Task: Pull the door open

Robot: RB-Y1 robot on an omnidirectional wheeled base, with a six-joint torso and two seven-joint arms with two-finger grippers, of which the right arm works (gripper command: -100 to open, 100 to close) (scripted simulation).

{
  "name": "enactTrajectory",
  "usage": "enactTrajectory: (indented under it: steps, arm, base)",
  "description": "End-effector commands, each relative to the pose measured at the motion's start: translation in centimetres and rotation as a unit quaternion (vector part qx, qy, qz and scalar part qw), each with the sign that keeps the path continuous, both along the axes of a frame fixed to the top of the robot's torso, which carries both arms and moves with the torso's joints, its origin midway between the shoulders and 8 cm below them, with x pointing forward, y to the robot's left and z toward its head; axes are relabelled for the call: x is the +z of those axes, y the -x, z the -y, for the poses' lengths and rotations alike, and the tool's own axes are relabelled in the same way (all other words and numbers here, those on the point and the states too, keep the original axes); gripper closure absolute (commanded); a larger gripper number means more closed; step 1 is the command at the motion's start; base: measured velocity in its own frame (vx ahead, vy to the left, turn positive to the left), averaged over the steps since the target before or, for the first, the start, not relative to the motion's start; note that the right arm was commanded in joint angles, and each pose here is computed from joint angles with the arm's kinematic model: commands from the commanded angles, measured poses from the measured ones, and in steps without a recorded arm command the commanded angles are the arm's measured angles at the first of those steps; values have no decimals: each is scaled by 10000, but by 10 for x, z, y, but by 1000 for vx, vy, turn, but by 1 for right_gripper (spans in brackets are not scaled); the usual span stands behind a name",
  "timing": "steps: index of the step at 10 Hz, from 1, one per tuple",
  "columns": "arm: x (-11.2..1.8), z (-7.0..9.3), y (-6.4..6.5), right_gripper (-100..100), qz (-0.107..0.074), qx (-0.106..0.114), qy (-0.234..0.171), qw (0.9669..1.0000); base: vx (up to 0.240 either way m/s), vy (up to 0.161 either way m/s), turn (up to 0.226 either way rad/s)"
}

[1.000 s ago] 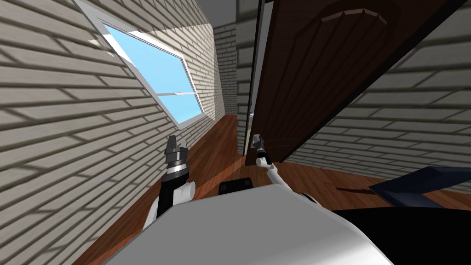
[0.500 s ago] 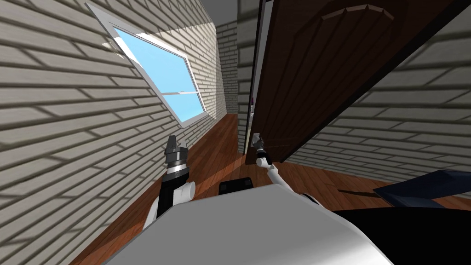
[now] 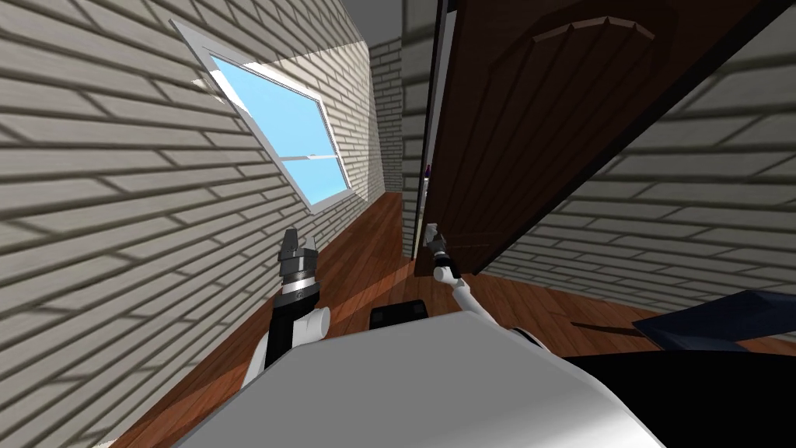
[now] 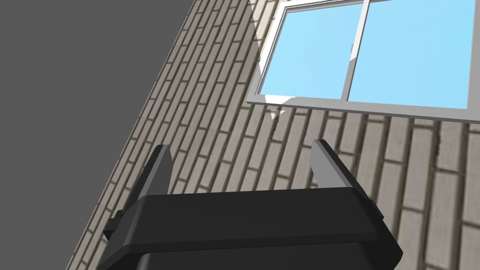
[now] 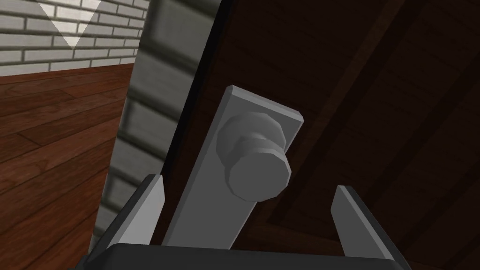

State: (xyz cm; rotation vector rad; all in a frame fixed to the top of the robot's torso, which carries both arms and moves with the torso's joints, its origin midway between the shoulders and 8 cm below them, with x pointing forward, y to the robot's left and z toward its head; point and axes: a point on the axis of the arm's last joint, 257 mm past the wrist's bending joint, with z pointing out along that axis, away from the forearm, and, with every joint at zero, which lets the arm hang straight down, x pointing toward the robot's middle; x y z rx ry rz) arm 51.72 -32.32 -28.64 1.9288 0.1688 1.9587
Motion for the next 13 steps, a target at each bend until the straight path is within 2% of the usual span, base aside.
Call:
enactTrajectory:
  steps: [1,2,4,9,10,12,13]
  arm:
    - [-2,-1,1,-100,16,25,-397,9992]
    - [-2,-1,1,-100,24,27,-440,9990]
    - [-5,-1,2,-100,45,54,-933,9956]
    - [-10,-3,3,-100,78,94,-1784,9839]
    - [-9,-3,3,-100,74,89,-1682,9857]
    - [-12,33,9,-100,103,-119,-1713,9851]
    - [-12,42,10,-100,112,-165,-1713,9850]
  base:
    - [-85,-29,74]
    - [-60,-33,32]
    - [-74,-43,63]
    - [-85,-41,48]
    - [-36,-10,8]
    - [112,16,198]
    - [156,-2,125]
